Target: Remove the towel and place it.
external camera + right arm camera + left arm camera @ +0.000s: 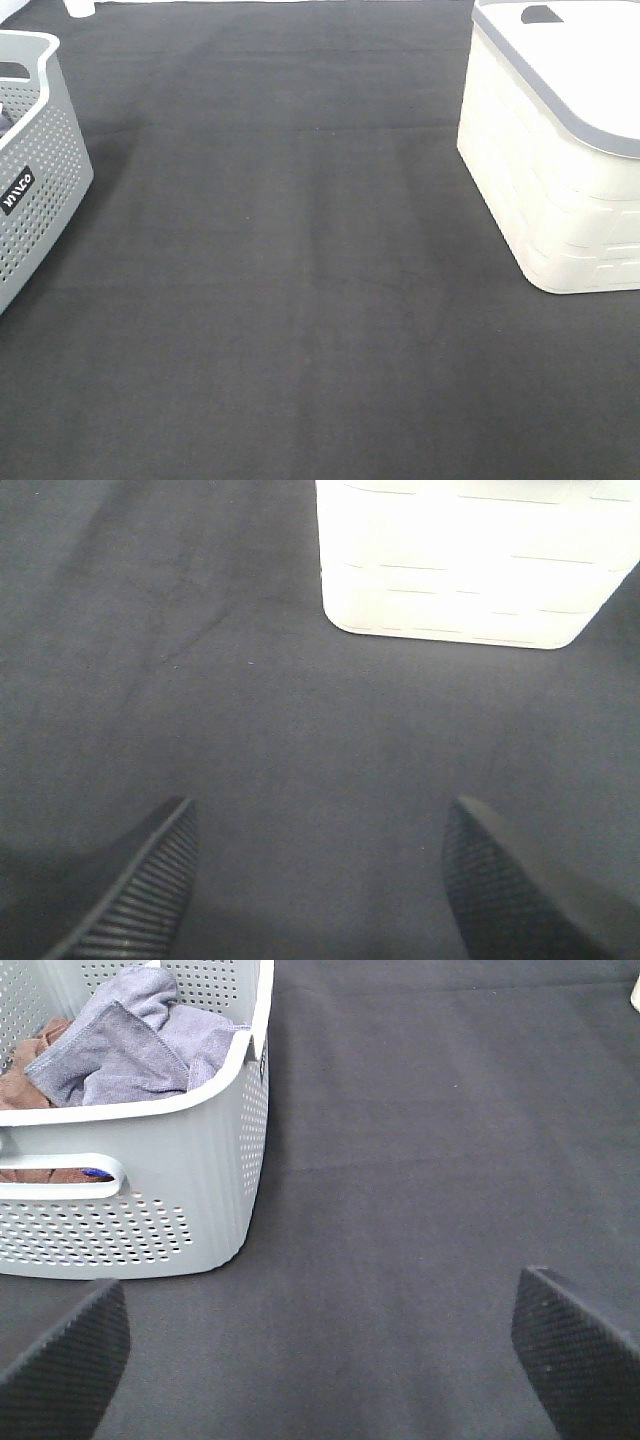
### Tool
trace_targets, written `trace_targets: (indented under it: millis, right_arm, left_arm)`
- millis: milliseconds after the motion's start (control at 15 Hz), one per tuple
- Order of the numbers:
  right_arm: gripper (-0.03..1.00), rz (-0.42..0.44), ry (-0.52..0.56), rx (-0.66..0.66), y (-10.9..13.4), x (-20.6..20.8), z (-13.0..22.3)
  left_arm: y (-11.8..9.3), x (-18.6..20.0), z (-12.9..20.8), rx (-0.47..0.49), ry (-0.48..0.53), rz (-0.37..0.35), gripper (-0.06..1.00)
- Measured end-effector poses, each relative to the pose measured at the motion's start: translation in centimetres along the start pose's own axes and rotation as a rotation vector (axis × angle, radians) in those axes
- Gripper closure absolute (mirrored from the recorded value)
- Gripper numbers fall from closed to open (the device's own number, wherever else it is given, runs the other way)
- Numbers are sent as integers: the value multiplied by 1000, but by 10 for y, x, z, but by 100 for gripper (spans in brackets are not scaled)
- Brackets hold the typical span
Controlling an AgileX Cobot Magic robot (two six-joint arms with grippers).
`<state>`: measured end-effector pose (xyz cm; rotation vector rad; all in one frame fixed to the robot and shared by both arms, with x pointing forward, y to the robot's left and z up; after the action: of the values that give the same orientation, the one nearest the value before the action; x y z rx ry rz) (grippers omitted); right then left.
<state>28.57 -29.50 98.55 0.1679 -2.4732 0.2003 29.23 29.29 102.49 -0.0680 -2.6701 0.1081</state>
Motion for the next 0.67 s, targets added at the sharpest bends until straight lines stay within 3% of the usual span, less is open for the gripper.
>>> trace_targets:
  millis: [667]
  right_arm:
    - [29, 0, 0, 0, 0, 0, 0]
  left_arm:
    - [5, 0, 0, 31, -2, -28, -3]
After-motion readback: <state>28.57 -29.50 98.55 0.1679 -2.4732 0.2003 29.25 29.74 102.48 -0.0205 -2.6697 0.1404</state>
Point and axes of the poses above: a point on each arm's last joint axis where the gripper is mounted, x pointing back along that axis away from the gripper, y along the wrist's bending axis when the last joint is at zero, z = x × y, the point moved 7 cm from there along -x, pointing out along that axis toward the gripper, and after that the axes turned 4 degrees about x, right-handed, at the moved point
